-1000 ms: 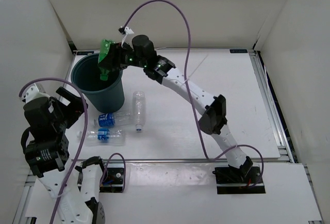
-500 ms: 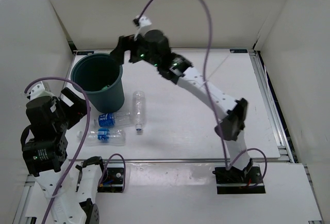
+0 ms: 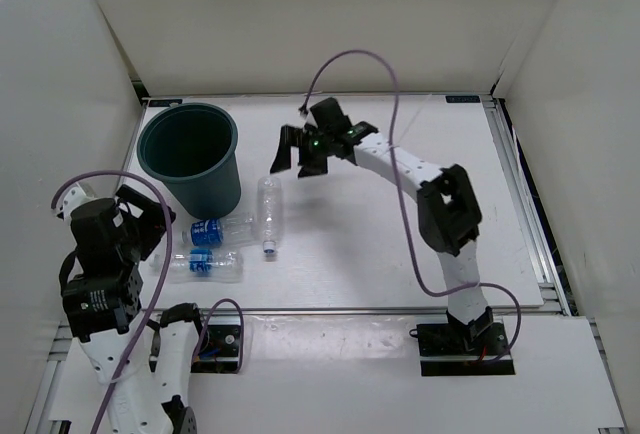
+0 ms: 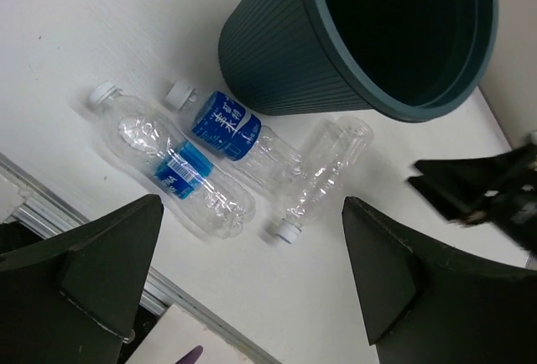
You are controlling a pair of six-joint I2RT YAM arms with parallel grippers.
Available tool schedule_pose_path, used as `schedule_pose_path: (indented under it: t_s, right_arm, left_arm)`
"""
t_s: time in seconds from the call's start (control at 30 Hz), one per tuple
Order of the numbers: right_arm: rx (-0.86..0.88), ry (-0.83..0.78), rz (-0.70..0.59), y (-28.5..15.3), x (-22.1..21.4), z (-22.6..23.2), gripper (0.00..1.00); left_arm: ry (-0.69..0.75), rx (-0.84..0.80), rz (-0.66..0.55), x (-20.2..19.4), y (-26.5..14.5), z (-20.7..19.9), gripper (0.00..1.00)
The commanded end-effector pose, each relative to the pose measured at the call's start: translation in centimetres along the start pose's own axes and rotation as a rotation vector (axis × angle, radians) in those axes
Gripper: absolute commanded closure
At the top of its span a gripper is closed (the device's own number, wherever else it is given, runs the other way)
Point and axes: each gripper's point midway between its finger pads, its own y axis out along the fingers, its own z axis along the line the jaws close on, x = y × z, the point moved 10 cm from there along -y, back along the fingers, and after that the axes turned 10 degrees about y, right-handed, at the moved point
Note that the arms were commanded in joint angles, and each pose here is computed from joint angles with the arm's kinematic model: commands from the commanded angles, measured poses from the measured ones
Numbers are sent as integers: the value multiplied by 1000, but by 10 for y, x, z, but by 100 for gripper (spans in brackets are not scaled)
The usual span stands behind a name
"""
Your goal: Put the plastic bottles in the bin
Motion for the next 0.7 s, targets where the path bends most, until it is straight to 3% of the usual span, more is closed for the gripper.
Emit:
schedule_pose_path:
  t_s: [0.0, 0.3, 0.67]
  right_arm:
    - [44, 59, 171, 14, -15, -2, 0]
    - [-13, 160, 314, 72, -28, -48, 0]
    - [26, 220, 394, 113, -38, -53, 0]
  left_arm:
    - [-67, 52, -15, -3, 6, 3, 1]
    - [-58, 139, 77, -12, 19, 8, 1]
    - [-7, 214, 112, -17, 23, 15, 1]
